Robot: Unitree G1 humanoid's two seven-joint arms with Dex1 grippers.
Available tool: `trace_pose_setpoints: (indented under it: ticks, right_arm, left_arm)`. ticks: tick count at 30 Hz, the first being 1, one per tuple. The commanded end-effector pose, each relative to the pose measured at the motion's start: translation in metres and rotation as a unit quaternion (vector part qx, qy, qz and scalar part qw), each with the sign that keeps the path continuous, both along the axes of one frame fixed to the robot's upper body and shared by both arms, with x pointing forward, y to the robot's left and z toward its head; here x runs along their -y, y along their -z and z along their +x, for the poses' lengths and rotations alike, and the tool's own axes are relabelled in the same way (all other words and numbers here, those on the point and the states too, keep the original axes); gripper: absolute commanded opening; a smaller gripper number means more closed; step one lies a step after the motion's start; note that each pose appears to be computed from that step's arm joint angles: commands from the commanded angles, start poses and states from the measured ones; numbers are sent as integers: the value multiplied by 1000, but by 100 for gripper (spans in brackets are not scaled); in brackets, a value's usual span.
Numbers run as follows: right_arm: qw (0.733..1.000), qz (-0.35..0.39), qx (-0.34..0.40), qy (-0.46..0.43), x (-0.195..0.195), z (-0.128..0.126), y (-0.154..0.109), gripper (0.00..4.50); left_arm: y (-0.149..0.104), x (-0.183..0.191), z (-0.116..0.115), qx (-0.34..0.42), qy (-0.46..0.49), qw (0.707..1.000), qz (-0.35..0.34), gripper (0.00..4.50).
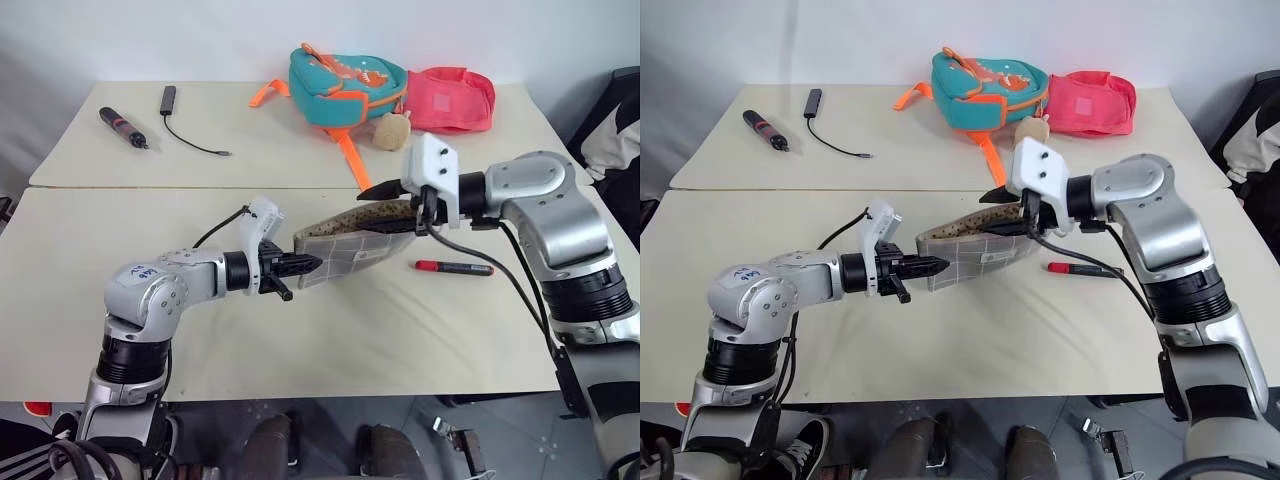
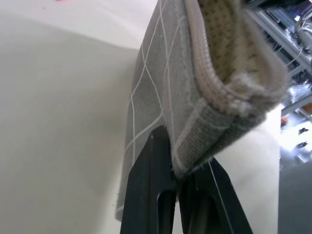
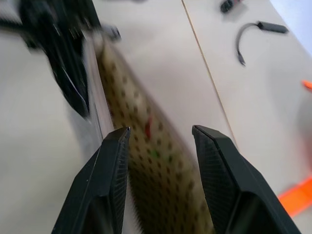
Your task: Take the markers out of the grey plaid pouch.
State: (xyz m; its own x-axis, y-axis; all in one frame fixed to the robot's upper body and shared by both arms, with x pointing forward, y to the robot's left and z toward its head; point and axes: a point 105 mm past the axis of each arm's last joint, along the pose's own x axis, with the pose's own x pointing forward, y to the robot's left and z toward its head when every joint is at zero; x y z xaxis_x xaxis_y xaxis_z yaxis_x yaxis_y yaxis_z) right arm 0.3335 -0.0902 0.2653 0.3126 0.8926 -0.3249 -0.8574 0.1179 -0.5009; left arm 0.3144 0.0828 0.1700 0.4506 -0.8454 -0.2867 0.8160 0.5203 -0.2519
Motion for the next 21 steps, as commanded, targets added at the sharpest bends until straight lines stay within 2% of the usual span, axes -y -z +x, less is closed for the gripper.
trace_pose_setpoints:
  ticks: [1,5,9,16,19,21]
  right_arm:
    - [1000,2,23,5,6,-3,-15,210]
    - [998,-56,28,17,14,2,6,210]
    - [995,-90,37,17,14,5,20,124]
    - [994,-106,35,6,11,7,28,124]
    - [987,-159,15,-7,12,3,49,124]
    - [981,-193,33,-6,12,8,58,124]
  left_arm:
    - [-11,6,-4,24,18,999,-12,0]
    - [-12,7,-3,28,19,999,-8,0]
    - [-13,8,-3,20,22,999,-18,0]
    - [-11,8,-4,18,20,1000,-14,0]
    - [-9,8,-4,10,17,1000,-21,0]
    - [-8,9,-4,10,18,1000,-22,0]
